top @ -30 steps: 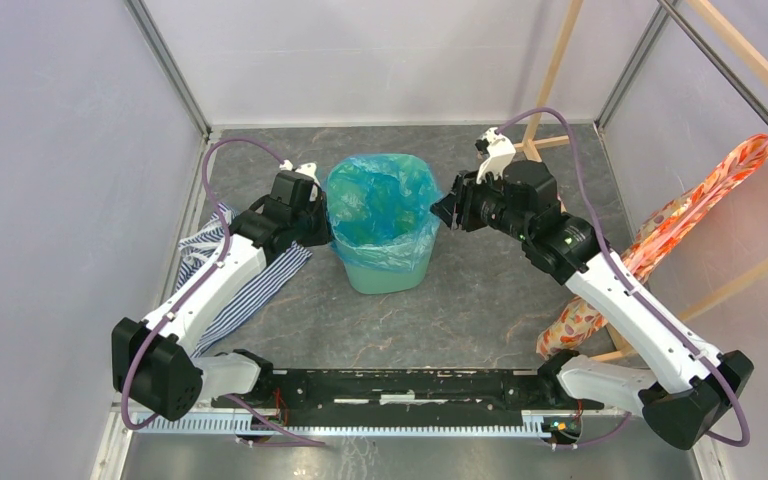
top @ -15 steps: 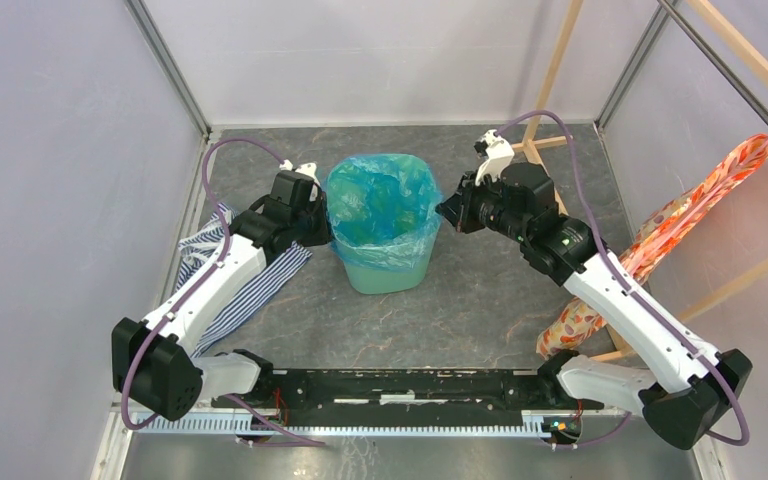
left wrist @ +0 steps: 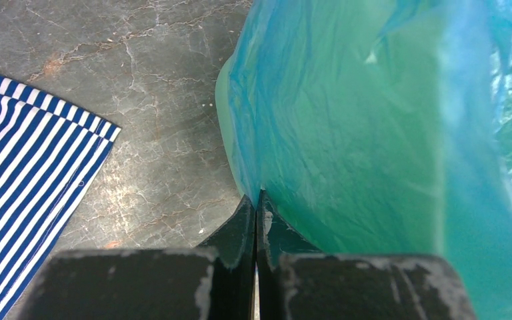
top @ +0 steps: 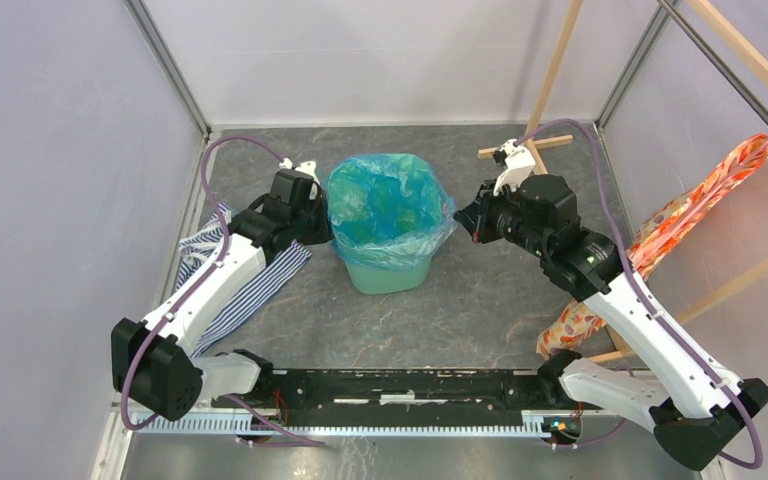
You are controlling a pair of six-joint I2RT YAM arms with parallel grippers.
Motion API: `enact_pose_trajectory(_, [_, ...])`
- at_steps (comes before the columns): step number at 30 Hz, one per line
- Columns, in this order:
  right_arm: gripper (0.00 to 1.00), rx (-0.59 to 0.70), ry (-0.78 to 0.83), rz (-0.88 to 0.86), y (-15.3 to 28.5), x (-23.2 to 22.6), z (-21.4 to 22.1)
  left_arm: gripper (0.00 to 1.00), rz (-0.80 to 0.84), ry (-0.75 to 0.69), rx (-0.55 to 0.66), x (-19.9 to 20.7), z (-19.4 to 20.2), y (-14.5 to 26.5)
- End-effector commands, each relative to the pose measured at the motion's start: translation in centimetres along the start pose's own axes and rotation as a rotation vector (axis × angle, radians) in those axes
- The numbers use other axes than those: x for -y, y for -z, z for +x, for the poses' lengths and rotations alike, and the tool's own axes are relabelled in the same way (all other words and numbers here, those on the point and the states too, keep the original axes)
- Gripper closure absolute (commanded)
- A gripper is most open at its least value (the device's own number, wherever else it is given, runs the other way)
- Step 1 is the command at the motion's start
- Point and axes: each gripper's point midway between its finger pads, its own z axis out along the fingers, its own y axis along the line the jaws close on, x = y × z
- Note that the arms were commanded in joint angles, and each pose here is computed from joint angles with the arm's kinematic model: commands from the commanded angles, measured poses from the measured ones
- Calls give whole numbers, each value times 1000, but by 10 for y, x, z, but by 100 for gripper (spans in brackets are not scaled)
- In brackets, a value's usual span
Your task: Put the trash bags into the trash bin
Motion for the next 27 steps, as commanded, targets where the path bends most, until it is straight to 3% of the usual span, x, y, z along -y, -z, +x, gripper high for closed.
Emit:
enact_pose_trajectory(1, [100,0,11,23,5,5,4,98,56,12,55,16,-20,10])
enact_pose_trajectory(13, [100,-110,14,115,-15,39,66,98,23,14,43,9,-15,3])
enact_pose_trajectory(25, [100,-161,39,177,-33,59,93,98,-73,50,19,-15,1,-18])
enact_pose_trajectory(27, [95,-157,46,188,-29,60,89,98,-64,55,27,-13,0,-16])
